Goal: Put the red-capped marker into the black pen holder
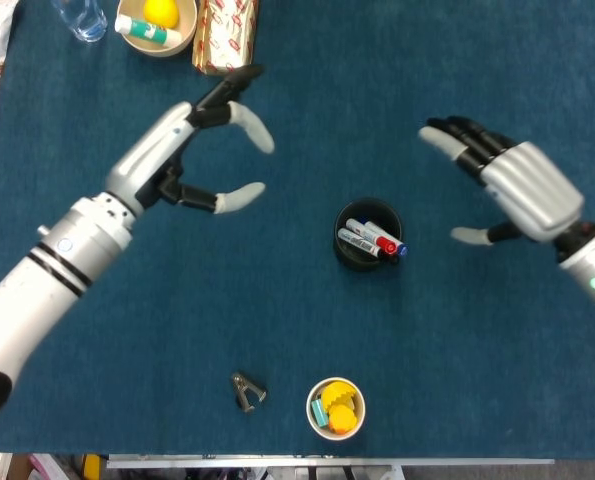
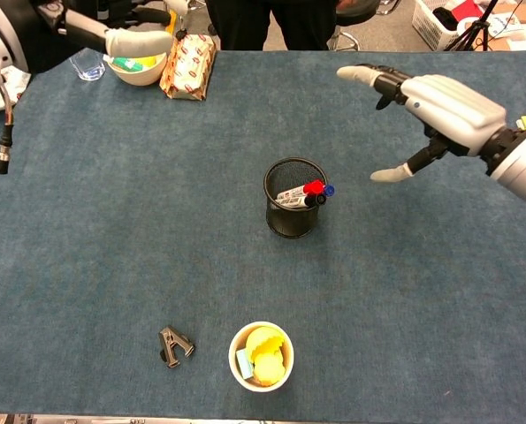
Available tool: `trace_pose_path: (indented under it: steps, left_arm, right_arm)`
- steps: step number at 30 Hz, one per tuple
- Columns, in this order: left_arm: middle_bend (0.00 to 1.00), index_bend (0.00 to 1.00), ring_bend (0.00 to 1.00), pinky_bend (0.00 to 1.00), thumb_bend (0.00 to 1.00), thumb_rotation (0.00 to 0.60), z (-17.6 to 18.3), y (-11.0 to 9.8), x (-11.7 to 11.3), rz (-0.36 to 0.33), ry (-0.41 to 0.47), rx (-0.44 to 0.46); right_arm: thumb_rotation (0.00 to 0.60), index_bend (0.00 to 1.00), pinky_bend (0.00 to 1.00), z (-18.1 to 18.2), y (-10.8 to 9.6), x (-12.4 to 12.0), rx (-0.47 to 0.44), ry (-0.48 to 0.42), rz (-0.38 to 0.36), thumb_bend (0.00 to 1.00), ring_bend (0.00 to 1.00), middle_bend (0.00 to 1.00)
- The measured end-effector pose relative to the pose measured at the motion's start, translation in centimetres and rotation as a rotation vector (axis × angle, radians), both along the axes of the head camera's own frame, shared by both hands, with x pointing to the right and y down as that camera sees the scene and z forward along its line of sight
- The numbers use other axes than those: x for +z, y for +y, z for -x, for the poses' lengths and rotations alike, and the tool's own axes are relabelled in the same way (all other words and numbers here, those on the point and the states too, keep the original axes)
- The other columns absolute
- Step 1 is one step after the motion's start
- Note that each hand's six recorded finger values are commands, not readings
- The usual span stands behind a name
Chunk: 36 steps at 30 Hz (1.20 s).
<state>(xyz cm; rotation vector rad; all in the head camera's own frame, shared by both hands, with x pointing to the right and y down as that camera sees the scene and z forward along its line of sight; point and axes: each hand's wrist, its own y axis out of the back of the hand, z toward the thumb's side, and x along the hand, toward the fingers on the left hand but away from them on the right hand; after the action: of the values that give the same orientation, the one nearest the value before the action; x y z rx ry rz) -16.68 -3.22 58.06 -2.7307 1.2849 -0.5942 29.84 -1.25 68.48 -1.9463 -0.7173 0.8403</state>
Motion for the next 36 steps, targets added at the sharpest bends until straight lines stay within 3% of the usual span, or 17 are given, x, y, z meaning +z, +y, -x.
trace_pose_path:
  steps: [6,14,23,30,36]
  left_arm:
    - [0.03,0.45,0.0,0.04,0.27,0.6,3.0,0.7,0.8,-0.106,-0.172,-0.019]
    - [0.03,0.44,0.0,0.04,0.27,0.6,8.8,2.3,2.2,-0.256,-0.468,-0.085]
    - [0.04,0.44,0.0,0.04,0.27,0.6,15.5,3.8,4.6,-0.347,-0.699,-0.158]
    - [0.04,0.44,0.0,0.04,0.27,0.6,20.8,5.7,6.1,-0.484,-0.948,-0.19]
    - [0.04,0.44,0.0,0.04,0.27,0.6,24.2,8.7,7.6,-0.487,-1.059,-0.245]
  right_arm:
    - [0.6,0.0,0.28,-3.0,-0.1,-2.5,0.035,0.119,-0.077,0.0,0.07,0.14]
    - [0.6,0.0,0.28,-7.2,0.8,-5.1,0.125,0.253,-0.128,0.0,0.07,0.16]
    - [0.6,0.0,0.28,-11.4,3.0,-6.7,0.228,0.369,-0.142,0.0,0.07,0.17]
    - [0.6,0.0,0.28,-13.7,5.1,-7.4,0.286,0.454,-0.164,0.0,0.07,0.17]
    - [0.6,0.0,0.28,-15.0,7.0,-7.3,0.331,0.493,-0.149,0.0,0.07,0.17]
